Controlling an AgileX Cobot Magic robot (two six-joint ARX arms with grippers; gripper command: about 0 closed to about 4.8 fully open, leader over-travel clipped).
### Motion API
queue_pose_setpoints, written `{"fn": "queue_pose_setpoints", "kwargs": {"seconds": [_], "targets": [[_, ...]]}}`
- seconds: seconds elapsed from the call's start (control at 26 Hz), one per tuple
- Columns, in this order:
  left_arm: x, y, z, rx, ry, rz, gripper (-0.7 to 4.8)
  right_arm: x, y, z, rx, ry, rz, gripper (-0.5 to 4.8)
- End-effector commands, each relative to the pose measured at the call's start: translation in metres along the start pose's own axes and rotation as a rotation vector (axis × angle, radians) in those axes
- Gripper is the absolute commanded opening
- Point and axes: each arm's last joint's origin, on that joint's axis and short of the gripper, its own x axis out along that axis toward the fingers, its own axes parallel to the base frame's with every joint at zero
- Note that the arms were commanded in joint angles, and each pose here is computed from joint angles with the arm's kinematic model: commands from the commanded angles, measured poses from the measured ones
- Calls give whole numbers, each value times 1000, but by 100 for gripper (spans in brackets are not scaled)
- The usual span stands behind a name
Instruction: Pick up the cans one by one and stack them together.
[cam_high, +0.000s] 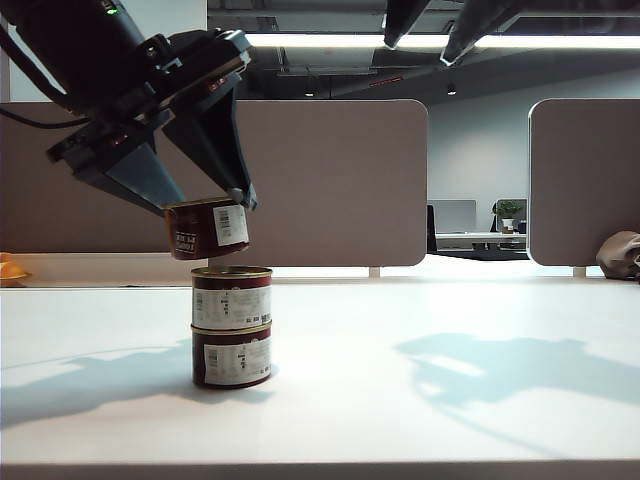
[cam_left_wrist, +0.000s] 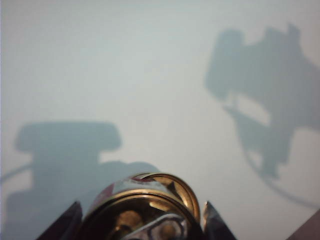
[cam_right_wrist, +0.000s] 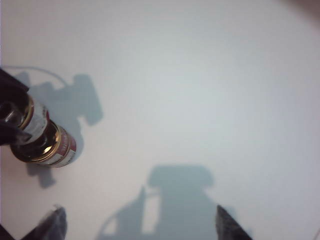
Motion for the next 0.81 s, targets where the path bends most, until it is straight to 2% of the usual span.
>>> {"fn": "queue_pose_setpoints", "kwargs": {"seconds": [0.04,0.15,0.42,0.81], "targets": [[0,-2,4,9,-25,-12,206,-3,-3,0,9,-8,-2,385],[2,-2,3,4,-18,-11,206,-2,-3,-1,10,-1,17,356],[6,-3,3,-3,-6,-46,206,-2,-3,-1,10,6,16,355],[17,-13,0,25,17,-68,206,-3,-3,-2,10,14,17,355]]}}
